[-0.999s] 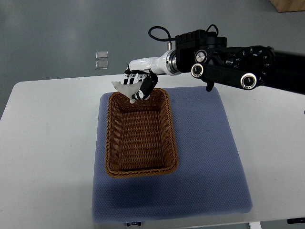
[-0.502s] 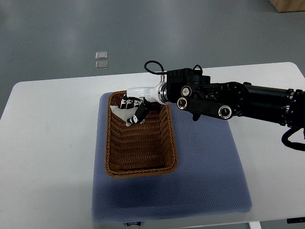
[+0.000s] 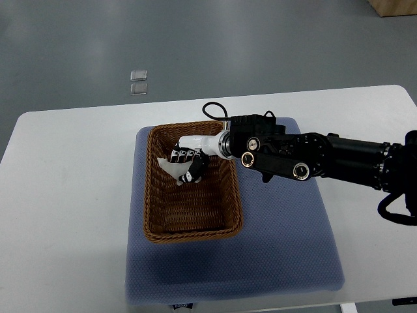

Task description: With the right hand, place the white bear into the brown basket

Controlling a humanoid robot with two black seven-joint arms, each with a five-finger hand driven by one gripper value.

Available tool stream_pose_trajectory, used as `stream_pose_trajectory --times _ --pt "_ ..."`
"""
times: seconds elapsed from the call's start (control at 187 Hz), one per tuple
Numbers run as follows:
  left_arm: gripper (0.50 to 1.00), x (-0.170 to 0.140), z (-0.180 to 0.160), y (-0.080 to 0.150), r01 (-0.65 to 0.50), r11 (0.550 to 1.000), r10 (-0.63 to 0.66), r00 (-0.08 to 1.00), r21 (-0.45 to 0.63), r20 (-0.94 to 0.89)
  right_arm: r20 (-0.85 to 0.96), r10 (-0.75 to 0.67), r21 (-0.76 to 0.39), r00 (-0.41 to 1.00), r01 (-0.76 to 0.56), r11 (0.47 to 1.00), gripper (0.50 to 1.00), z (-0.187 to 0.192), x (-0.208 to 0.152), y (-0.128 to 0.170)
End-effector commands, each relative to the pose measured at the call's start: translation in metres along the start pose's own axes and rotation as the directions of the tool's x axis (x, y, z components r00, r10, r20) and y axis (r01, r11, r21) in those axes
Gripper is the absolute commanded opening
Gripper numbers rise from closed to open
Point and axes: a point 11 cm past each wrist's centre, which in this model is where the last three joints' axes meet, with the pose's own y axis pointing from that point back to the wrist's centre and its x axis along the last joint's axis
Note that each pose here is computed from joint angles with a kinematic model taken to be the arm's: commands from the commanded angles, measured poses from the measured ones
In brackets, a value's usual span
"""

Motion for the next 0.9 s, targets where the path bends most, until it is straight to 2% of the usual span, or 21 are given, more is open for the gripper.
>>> stream_pose_trajectory --times 0.0,0.053,0.112,0.134,0.256,0.47,0.684,0.796,0.892 --pt "1.0 0.0 0.0 0.0 0.0 1.0 0.0 1.0 0.0 -0.001 0.003 -0.003 -0.001 1.0 0.003 1.0 0.797 0.001 -0.002 0.0" --pt "1.0 0.0 0.0 0.0 0.0 1.0 0.0 1.0 0.0 -0.001 0.003 -0.005 0.001 1.0 0.005 1.0 0.827 0.0 -0.001 0.0" --pt "1.0 0.0 0.0 0.0 0.0 1.0 0.0 1.0 0.0 -0.001 0.004 -0.006 0.002 1.0 0.006 1.0 0.905 -0.001 0.0 0.0" --pt "1.0 0.0 0.0 0.0 0.0 1.0 0.0 1.0 0.0 -0.001 0.003 -0.007 0.003 1.0 0.007 1.0 0.913 -0.001 0.0 0.0" --pt "1.0 0.0 0.0 0.0 0.0 1.0 0.0 1.0 0.0 -0.001 0.004 0.008 0.012 1.0 -0.008 1.0 0.917 -0.005 0.009 0.003" --pt "1.0 0.0 0.0 0.0 -0.001 1.0 0.001 1.0 0.0 -0.001 0.047 0.074 0.038 0.996 -0.076 0.996 0.919 -0.01 0.059 0.026" --pt "1.0 0.0 0.0 0.0 0.0 1.0 0.0 1.0 0.0 -0.001 0.132 0.177 0.045 0.975 -0.184 0.982 0.921 0.008 0.108 0.06" --pt "1.0 0.0 0.0 0.0 0.0 1.0 0.0 1.0 0.0 -0.001 0.209 0.247 0.058 0.946 -0.264 0.963 0.921 0.016 0.134 0.08" --pt "1.0 0.0 0.0 0.0 0.0 1.0 0.0 1.0 0.0 -0.001 0.369 0.294 0.07 0.882 -0.342 0.937 0.921 0.037 0.147 0.096"
